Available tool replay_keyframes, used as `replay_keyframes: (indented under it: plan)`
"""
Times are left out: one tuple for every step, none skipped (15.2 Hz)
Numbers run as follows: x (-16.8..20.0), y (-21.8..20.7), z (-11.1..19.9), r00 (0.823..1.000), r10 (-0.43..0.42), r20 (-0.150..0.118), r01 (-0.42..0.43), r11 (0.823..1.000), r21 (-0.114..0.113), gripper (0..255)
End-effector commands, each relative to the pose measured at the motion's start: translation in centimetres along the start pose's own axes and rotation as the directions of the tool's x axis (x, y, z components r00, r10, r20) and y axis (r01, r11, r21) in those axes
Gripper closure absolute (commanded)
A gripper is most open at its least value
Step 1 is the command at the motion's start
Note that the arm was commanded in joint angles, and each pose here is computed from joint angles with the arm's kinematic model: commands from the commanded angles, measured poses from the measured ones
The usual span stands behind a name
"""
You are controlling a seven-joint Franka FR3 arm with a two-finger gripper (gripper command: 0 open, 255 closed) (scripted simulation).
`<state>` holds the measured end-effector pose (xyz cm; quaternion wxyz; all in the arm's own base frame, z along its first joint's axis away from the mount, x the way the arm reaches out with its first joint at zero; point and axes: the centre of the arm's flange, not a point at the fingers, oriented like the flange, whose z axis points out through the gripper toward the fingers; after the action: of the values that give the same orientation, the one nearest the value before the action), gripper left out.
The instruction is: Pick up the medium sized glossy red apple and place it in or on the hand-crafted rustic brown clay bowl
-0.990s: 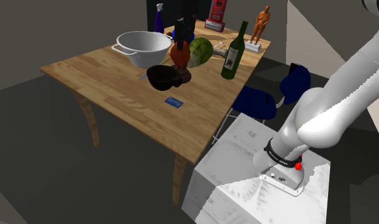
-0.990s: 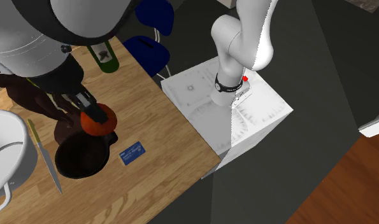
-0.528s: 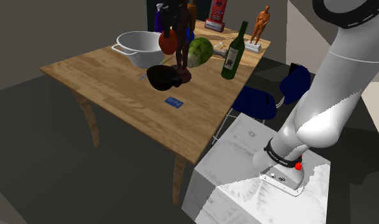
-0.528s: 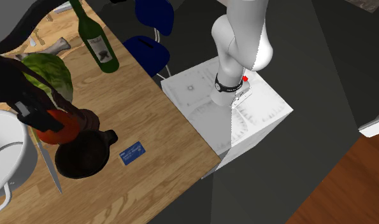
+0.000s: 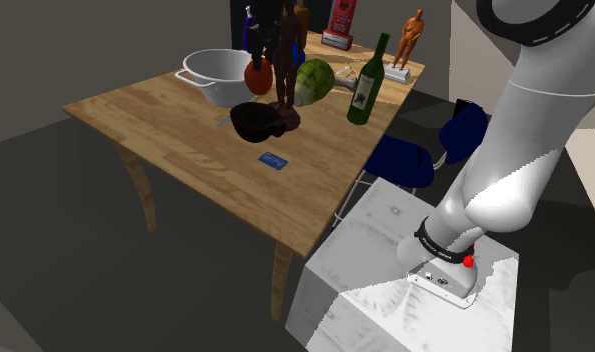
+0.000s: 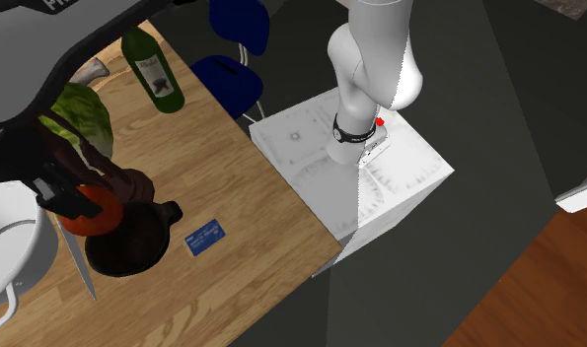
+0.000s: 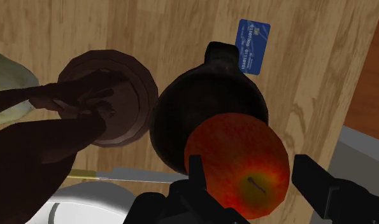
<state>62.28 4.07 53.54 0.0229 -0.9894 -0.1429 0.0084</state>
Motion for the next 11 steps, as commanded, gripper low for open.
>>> replay_keyframes:
  plan:
    - [-0.1, 0.0, 1.1, 1.0, 0.0, 0.0, 0.0, 1.0, 0.0, 255]
    - [-0.1, 0.1, 1.6, 1.0, 0.0, 0.0, 0.0, 1.0, 0.0, 255]
    - [-0.1, 0.1, 2.1, 1.0, 0.0, 0.0, 0.0, 1.0, 0.0, 255]
    - [-0.1, 0.1, 2.6, 1.0, 0.0, 0.0, 0.0, 1.0, 0.0, 255]
    - [-0.1, 0.1, 3.2, 1.0, 0.0, 0.0, 0.0, 1.0, 0.0, 255]
    - [-0.1, 0.2, 3.7, 1.0, 0.0, 0.0, 0.0, 1.0, 0.0, 255]
    - [-0.1, 0.2, 4.2, 1.0, 0.0, 0.0, 0.0, 1.0, 0.0, 255]
    - [-0.1, 0.2, 4.8, 1.0, 0.0, 0.0, 0.0, 1.0, 0.0, 255]
    - [-0.1, 0.2, 5.3, 1.0, 0.0, 0.0, 0.0, 1.0, 0.0, 255]
    - [-0.1, 0.3, 5.8, 1.0, 0.0, 0.0, 0.0, 1.0, 0.0, 255]
    - [-0.1, 0.3, 6.3, 1.0, 0.0, 0.0, 0.0, 1.0, 0.0, 255]
